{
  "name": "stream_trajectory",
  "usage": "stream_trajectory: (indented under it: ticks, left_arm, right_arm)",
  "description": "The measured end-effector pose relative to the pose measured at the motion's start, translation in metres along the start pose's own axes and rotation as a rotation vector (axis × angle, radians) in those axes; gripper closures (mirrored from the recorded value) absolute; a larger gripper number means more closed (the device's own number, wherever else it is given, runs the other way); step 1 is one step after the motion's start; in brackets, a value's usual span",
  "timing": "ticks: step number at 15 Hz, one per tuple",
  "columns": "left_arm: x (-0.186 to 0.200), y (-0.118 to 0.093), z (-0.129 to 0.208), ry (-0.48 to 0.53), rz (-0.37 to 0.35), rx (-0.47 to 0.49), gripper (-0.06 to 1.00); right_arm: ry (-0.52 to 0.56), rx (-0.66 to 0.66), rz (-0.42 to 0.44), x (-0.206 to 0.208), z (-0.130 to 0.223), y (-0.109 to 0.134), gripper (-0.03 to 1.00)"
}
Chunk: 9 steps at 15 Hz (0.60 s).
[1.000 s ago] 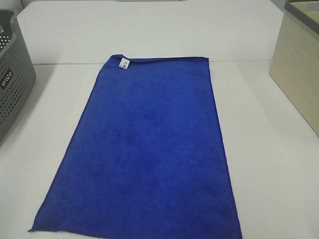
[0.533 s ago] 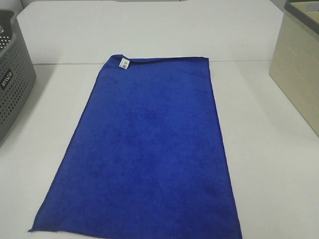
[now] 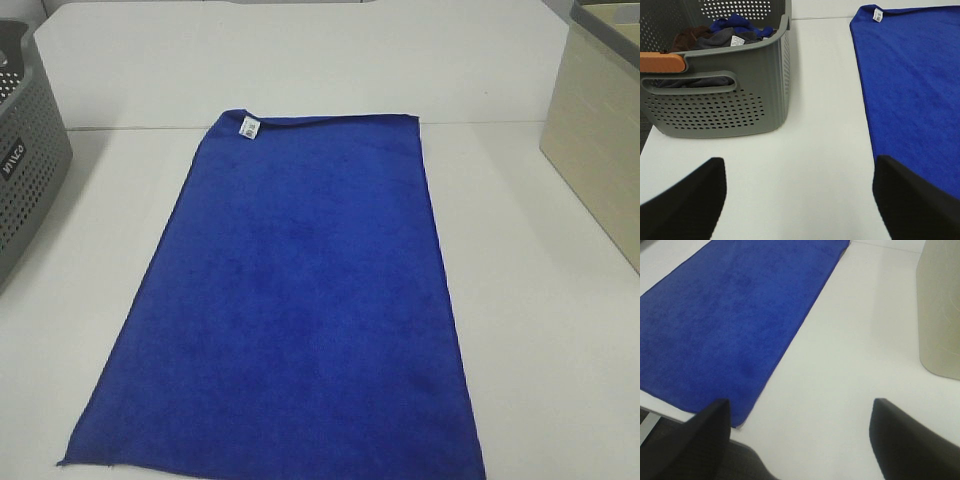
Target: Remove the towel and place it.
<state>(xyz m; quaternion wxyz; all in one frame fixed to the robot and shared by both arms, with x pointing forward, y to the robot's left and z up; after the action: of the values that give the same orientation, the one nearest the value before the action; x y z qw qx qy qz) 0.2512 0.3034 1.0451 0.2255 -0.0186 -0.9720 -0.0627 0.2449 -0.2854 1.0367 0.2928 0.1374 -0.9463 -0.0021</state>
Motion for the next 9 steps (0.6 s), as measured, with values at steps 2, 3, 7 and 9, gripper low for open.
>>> stream_trajectory:
  ticks: [2,3,7,9]
  left_arm:
    - [-0.0004,0.0004,0.0005,0.002,-0.004,0.010,0.18]
    - [-0.0004,0.0006,0.0005,0.003,-0.006,0.015,0.18]
    - [-0.0004,0.0006,0.0005,0.003,-0.006,0.016,0.18]
    - [-0.0004,0.0006,0.0005,0.003,-0.006,0.016,0.18]
  right_arm:
    - [-0.028,0.003,-0.002,0.0033,0.0020,0.0004,0.21]
    - [-0.029,0.003,-0.002,0.0034,0.0021,0.0004,0.21]
    - [-0.029,0.002,-0.005,0.0034,0.0021,0.0007,0.21]
    - [-0.029,-0.003,-0.015,0.0035,0.0021,0.0018,0.21]
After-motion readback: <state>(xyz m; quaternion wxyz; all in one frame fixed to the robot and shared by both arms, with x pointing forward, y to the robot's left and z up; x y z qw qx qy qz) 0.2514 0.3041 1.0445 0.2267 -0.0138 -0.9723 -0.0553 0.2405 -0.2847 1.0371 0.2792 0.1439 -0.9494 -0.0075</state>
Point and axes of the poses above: a point on each arm's last joint axis where the gripper is mounted, x pointing back along that axis away from the gripper, y along the wrist's bending axis when the last joint is at zero, z = x × y, the point moved 2 cm from there along -x, pointing out along that axis toward the gripper, and after that the axes turned 8 degrees about -x, right-handed, at the moved point
